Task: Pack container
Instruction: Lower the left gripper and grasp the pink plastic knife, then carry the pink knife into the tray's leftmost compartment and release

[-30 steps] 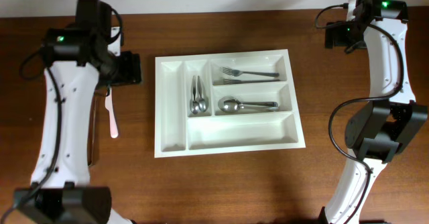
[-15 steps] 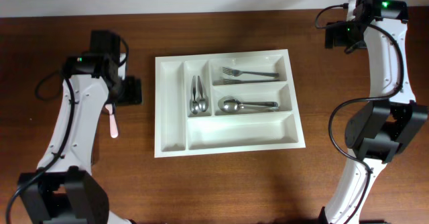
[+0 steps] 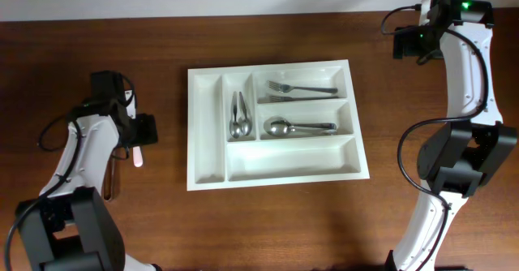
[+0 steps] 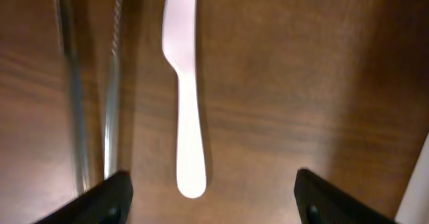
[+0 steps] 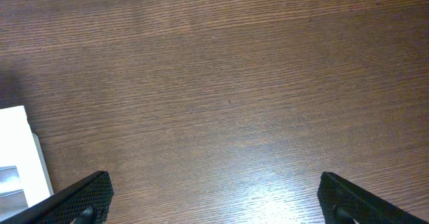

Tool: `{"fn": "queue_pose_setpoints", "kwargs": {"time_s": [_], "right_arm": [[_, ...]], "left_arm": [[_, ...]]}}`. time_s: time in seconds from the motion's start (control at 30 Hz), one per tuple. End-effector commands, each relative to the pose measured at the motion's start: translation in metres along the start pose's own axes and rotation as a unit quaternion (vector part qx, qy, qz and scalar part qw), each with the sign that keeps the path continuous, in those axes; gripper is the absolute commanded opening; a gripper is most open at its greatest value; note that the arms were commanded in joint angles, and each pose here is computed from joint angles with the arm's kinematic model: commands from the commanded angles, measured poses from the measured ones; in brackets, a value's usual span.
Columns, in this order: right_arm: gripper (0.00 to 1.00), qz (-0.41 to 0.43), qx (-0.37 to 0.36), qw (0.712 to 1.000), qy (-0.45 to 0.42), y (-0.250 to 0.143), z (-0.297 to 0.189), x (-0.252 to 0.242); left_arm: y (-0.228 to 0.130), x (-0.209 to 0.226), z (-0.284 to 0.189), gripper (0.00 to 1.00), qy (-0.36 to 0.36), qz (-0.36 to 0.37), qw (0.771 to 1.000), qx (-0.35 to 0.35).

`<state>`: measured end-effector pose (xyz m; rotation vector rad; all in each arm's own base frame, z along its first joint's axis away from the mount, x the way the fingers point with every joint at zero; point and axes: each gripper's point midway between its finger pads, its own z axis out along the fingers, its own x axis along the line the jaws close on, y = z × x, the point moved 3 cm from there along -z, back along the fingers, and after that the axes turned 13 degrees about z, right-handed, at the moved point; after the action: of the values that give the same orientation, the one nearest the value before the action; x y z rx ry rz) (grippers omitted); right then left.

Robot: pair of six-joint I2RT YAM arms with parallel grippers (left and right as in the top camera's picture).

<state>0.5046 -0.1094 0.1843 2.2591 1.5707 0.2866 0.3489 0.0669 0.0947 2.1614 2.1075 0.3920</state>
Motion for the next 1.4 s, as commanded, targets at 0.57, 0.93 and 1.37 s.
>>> {"fn": "queue_pose_setpoints", "kwargs": {"time_s": [0.57,0.93,1.37], "right_arm": [[0.99,0.009,-0.026,1.000,-0.001,0.009,-0.021,-0.001],[0.99,0.009,-0.026,1.000,-0.001,0.009,-0.021,-0.001],[0.99,0.009,-0.026,1.000,-0.001,0.009,-0.021,-0.001]], "left_arm": [[-0.003,-0.007,0.074,0.74,-0.013,-0.015,1.000,0.007],[-0.001,-0.005,0.087,0.42,-0.010,-0.048,0.999,0.004],[0.006,-0.003,0.080,0.09,-0.010,-0.050,0.999,0.000]]}}
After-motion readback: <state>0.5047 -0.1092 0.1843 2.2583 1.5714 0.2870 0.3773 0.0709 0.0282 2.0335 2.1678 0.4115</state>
